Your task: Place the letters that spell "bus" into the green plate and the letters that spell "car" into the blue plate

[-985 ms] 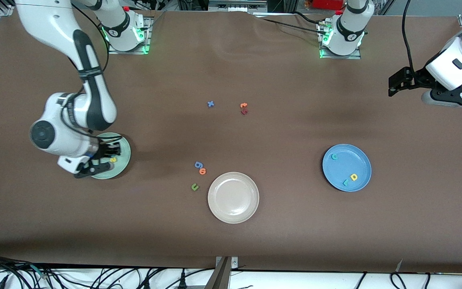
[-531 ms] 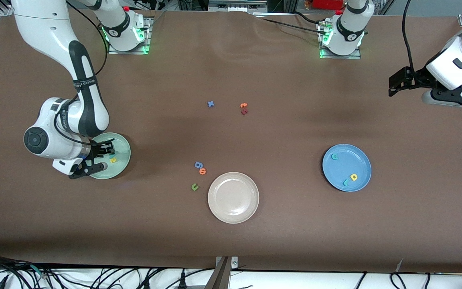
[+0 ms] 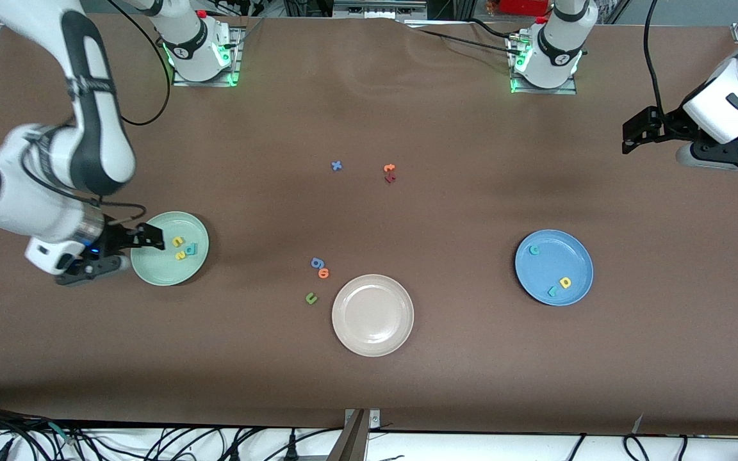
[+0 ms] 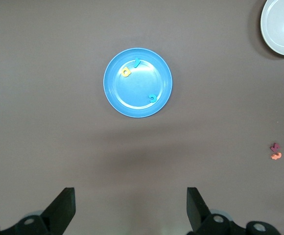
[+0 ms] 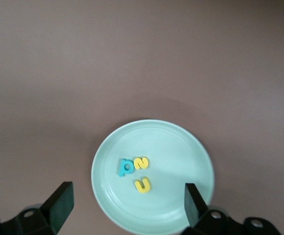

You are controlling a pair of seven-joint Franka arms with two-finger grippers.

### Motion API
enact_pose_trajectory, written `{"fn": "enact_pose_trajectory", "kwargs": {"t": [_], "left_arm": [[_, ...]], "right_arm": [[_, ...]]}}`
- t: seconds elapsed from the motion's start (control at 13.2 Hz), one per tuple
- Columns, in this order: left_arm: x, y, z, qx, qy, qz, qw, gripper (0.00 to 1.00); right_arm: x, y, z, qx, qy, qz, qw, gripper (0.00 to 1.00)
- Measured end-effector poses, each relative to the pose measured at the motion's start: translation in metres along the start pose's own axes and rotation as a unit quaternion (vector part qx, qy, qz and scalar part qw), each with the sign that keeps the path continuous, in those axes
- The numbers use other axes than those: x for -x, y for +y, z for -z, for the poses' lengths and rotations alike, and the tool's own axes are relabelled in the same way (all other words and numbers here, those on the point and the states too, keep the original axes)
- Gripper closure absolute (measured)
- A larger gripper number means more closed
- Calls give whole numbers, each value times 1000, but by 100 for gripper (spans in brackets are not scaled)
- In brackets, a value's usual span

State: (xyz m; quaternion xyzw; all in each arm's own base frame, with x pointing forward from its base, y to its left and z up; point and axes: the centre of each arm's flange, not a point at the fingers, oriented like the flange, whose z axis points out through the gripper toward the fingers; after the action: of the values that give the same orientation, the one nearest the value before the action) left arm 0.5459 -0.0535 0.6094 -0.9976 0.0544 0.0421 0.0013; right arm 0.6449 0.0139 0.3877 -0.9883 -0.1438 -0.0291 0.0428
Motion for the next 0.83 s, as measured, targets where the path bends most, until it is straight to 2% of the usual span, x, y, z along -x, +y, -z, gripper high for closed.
{"fn": "enact_pose_trajectory", "kwargs": {"t": [0.15, 0.38, 0.53, 0.68, 0.83], "left_arm": [[0, 0, 0, 0, 0, 0, 1000, 0], [0, 0, 1, 0, 1, 0, 1000, 0], [0, 0, 1, 0, 1, 0, 1000, 0], [0, 0, 1, 0, 1, 0, 1000, 0], [0, 0, 1, 0, 1, 0, 1000, 0]], "right_arm": [[6, 13, 66, 25, 14, 14, 999, 0], [12, 11, 145, 24, -16, 17, 999, 0], [13, 7, 198, 37, -15, 3, 999, 0], [17, 1, 234, 51, -16, 4, 999, 0], [18, -5, 241, 51, -22, 3, 998, 0]]}}
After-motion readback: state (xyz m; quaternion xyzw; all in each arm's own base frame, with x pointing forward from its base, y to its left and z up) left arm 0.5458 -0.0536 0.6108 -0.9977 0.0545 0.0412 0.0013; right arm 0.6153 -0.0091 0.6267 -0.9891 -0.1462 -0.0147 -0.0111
